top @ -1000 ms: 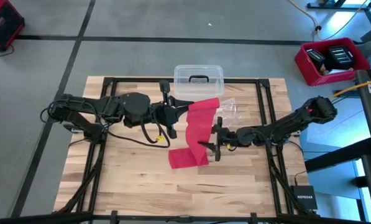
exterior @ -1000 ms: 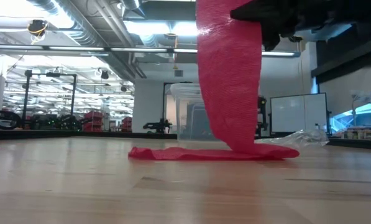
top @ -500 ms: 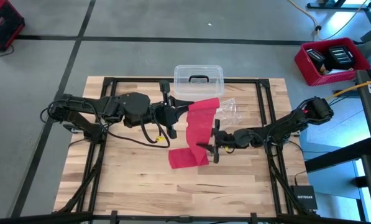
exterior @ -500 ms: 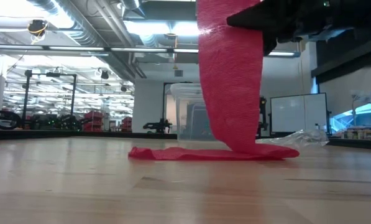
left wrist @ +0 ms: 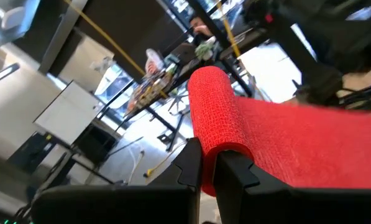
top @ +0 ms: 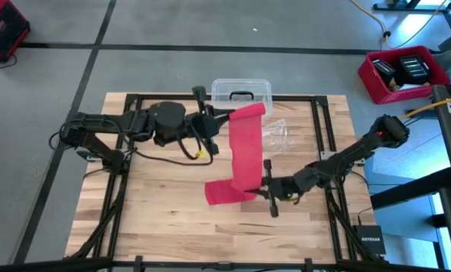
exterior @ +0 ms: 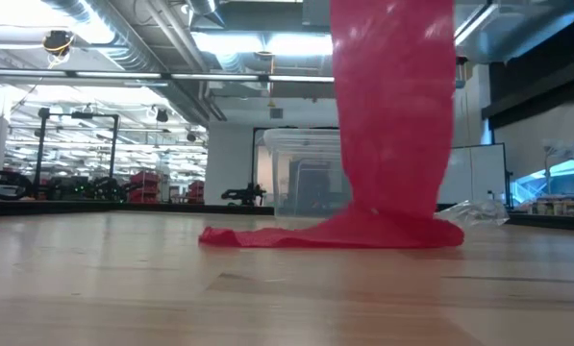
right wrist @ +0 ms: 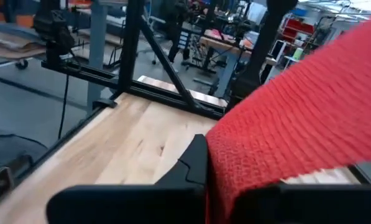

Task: Roll bandage
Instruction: Roll the red bandage

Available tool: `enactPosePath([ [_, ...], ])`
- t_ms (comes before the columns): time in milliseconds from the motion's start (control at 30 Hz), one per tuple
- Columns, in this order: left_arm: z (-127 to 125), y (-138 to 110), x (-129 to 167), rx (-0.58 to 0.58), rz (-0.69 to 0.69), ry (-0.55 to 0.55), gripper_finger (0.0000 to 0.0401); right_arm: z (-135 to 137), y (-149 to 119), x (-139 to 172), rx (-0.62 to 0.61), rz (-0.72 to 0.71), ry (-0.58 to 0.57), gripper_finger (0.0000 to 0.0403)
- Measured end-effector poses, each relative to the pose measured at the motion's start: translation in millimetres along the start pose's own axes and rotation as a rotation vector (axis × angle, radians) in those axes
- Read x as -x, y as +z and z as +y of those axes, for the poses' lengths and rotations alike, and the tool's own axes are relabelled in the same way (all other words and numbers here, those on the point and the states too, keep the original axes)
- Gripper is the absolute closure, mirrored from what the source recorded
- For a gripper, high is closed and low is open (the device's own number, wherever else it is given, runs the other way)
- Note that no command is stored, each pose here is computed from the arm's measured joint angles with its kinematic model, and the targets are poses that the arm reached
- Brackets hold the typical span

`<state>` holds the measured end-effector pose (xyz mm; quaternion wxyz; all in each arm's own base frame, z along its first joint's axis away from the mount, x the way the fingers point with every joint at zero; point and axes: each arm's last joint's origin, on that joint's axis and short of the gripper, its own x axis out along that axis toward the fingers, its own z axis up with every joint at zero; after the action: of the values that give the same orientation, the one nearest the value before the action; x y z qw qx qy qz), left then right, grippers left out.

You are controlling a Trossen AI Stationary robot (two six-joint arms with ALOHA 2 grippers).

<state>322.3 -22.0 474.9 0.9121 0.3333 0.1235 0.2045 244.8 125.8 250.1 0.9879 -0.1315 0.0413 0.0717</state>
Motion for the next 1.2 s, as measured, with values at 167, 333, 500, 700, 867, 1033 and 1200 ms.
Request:
enactPosePath([
  [167,8,-8,-7,-0.004,0.036,0.023,0.0384,13,40,7,0.065,0.05,0.02,0.0397],
  [333,10,-13,-9,-0.024,0.068,0.015,0.0384,24,81,18,0.145,0.07,0.009,0.04],
  [500,3,-21,-9,-0.043,0.13,-0.043,0.0384,32,119,33,0.196,0.032,-0.022,0.0399],
  [700,-15,-35,-15,-0.036,0.18,-0.119,0.0384,31,157,47,0.176,-0.032,0.001,0.0399],
  [867,-43,-55,-22,-0.065,0.23,-0.191,0.0384,28,178,57,0.17,-0.083,0.01,0.0399],
  [1033,-73,-70,-22,-0.102,0.248,-0.252,0.0384,20,198,63,0.151,-0.124,-0.024,0.0398],
  [1200,-100,-83,-19,-0.136,0.255,-0.301,0.0384,10,216,69,0.136,-0.153,-0.05,0.0398],
])
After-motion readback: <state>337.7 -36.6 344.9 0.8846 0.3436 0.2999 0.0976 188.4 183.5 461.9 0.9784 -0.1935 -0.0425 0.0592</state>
